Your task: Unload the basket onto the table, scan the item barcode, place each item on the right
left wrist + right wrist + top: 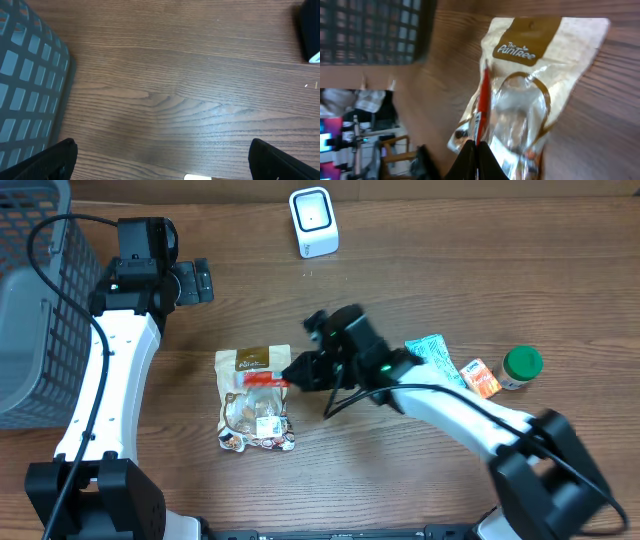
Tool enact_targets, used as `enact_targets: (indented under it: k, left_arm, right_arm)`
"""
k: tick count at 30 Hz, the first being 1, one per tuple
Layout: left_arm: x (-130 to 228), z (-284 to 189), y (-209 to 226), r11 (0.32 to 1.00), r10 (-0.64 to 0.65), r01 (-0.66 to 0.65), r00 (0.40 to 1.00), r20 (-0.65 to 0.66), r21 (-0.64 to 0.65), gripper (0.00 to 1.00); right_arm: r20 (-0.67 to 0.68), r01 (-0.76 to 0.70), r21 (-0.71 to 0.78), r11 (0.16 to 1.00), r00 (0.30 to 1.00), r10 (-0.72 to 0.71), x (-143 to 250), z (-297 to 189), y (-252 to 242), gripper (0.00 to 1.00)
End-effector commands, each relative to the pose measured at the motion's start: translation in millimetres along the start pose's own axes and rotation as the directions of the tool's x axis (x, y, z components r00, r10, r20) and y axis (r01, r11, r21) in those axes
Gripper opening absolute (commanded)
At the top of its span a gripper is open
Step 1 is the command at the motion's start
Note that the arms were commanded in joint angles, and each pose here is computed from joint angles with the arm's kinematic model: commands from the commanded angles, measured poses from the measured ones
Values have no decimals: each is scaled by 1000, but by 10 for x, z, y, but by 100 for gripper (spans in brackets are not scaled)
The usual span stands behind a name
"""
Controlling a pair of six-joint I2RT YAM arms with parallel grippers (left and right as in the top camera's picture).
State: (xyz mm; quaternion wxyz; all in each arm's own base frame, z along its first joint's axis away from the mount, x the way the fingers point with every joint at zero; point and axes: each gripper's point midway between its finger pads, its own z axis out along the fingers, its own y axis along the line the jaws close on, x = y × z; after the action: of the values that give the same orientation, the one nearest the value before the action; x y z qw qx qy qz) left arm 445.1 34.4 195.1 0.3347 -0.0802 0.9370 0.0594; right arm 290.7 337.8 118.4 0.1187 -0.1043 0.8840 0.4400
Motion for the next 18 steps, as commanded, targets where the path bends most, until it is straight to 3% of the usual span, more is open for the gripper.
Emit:
enact_targets:
  k: [1, 6, 11, 12, 14, 15, 18]
  left_arm:
    - [-17, -7, 26, 1000, -9, 9, 1000, 6, -12, 100]
    - [-17, -7, 26, 1000, -9, 9, 1000, 6, -12, 100]
    - [-17, -7, 26, 1000, -9, 9, 1000, 6, -12, 100]
    - [-17, -7, 26, 1000, -9, 9, 1000, 6, -12, 100]
    - [-17, -7, 27, 1000, -8, 8, 1000, 6, -12, 100]
    - [-17, -7, 26, 1000, -9, 9, 1000, 6, -12, 100]
    - [-17, -7, 27, 1000, -9, 9, 1000, 6, -12, 100]
  right_arm:
    - [-31, 39, -41, 998, 999, -40, -4, -282, -39, 4]
    - [-82, 53, 85, 995, 996, -46, 82, -504, -541, 4]
    - [-46, 36, 365, 930, 999, -21, 18, -750, -1166, 4]
    - [-29, 33, 414, 910, 999, -24, -18, -796, -1260, 11]
    - [2, 33, 484, 874, 999, -38, -94, -865, -1386, 38]
    - [18, 35, 511, 859, 999, -51, -138, -890, -1429, 44]
    - [65, 36, 525, 850, 994, -82, -273, -904, -1435, 48]
